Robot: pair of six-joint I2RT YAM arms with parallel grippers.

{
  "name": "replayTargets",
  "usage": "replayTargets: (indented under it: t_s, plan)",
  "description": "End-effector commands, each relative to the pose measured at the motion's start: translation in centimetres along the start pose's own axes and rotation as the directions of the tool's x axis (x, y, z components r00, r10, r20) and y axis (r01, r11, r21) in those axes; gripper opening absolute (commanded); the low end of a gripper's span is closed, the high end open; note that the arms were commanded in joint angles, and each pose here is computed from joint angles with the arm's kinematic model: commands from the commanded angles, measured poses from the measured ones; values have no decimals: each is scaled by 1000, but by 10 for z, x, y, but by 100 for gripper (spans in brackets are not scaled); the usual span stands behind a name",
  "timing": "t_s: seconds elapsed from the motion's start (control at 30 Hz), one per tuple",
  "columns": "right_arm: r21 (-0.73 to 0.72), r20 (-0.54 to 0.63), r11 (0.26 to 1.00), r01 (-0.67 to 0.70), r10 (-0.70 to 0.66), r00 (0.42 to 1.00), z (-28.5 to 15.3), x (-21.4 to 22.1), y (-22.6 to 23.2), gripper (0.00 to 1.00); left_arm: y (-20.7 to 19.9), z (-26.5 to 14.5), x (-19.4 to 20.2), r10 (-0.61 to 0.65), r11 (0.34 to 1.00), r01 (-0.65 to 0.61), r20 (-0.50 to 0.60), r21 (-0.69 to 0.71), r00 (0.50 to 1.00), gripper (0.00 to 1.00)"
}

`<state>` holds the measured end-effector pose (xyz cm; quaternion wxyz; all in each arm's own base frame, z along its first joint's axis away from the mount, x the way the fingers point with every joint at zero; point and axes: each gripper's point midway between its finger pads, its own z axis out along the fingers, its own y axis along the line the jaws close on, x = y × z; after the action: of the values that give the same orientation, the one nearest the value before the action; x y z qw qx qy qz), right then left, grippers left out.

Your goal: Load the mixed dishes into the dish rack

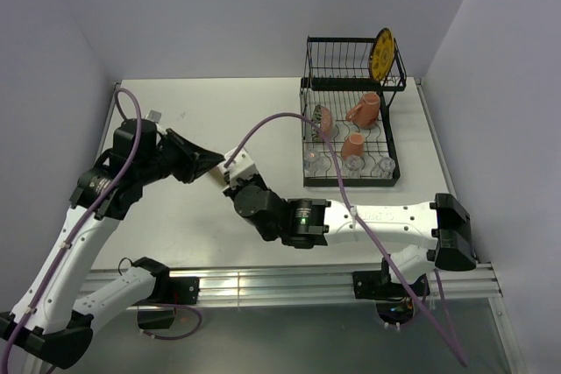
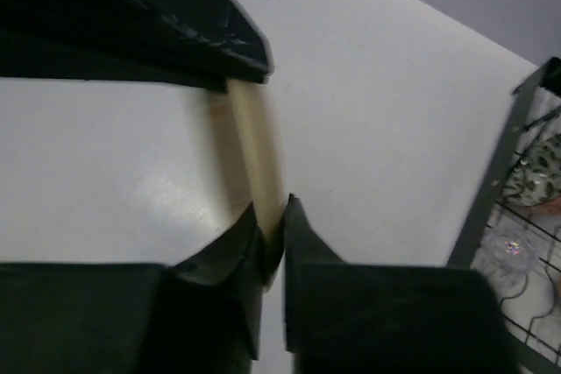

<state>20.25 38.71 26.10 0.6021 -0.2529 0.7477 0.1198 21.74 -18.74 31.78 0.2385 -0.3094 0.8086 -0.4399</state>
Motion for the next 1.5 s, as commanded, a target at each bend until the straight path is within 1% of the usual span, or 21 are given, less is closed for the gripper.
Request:
replayTargets:
  t_s: [0.0, 0.1, 0.13, 0.17, 0.23, 0.27, 0.37, 0.4, 0.47, 0.5, 0.57, 0.63, 0.7, 0.77, 0.8, 0.87, 0.97, 1.17, 1.23, 1.27, 1.47]
  plan:
    - [69, 132, 994, -82, 72, 989, -6, -30, -18, 1, -23, -19, 21, -10, 993, 22, -99, 119, 995, 0]
    - [92, 149, 993, -78, 64, 987, -11, -37, -27, 0, -27, -20, 25, -7, 989, 25, -126, 142, 992, 0]
    - [113, 153, 990, -79, 61, 986, -13, -39, -32, 0, -29, -20, 30, 0, 988, 25, -160, 154, 987, 0]
    - [120, 154, 989, -83, 64, 986, -15, -42, -35, 0, -33, -19, 32, 8, 984, 22, -172, 175, 985, 15]
    - [136, 161, 987, -91, 69, 985, -20, -48, -42, 0, -33, -12, 31, 8, 987, 21, -180, 160, 984, 67]
    - [147, 163, 984, -99, 74, 984, -22, -50, -45, 0, -30, -10, 27, 8, 990, 15, -163, 140, 987, 99]
    - [214, 163, 970, -112, 78, 984, -26, -55, -61, 0, -52, -20, 10, 88, 982, -77, -60, 172, 994, 99]
    - [237, 160, 965, -113, 76, 984, -27, -56, -66, 0, -65, -33, -3, 118, 975, -121, 30, 185, 993, 99]
    - [292, 176, 944, -155, 106, 979, -28, -61, -80, 0, -79, -51, -17, 134, 967, -159, 130, 201, 982, 99]
    - [350, 177, 922, -166, 109, 978, -32, -63, -94, 0, -90, -71, -30, 137, 958, -188, 230, 216, 963, 99]
    - [422, 207, 880, -218, 140, 968, -34, -72, -119, 0, -93, -89, -42, 126, 954, -203, 321, 220, 939, 99]
    - [499, 254, 818, -287, 178, 951, -42, -89, -149, 0, -88, -106, -51, 110, 951, -214, 402, 223, 909, 99]
    - [552, 305, 754, -355, 214, 928, -44, -107, -181, 0, -77, -105, -52, 115, 952, -221, 421, 212, 900, 99]
    - [593, 330, 707, -384, 221, 918, -45, -119, -205, 0, -71, -101, -53, 119, 954, -223, 426, 202, 897, 99]
    - [632, 350, 661, -405, 222, 910, -44, -131, -225, 0, -66, -95, -53, 141, 956, -234, 423, 178, 895, 99]
    - [667, 352, 629, -399, 206, 913, -43, -140, -244, 0, -60, -91, -55, 161, 959, -243, 423, 147, 891, 99]
    - [726, 373, 550, -412, 188, 909, -35, -162, -279, 0, -54, -82, -59, 213, 955, -280, 430, 97, 877, 99]
    - [783, 298, 537, -315, 121, 947, -6, -174, -309, 0, -51, -72, -64, 266, 943, -326, 442, 63, 857, 99]
    - [790, 294, 527, -314, 124, 948, 1, -174, -323, 0, -50, -68, -65, 279, 939, -339, 440, 61, 853, 99]
    - [782, 282, 545, -302, 123, 951, 10, -174, -324, 0, -47, -62, -64, 293, 937, -346, 429, 48, 854, 99]
    - [805, 231, 536, -253, 109, 967, 33, -164, -351, 0, -37, -40, -61, 353, 920, -392, 384, 25, 853, 99]
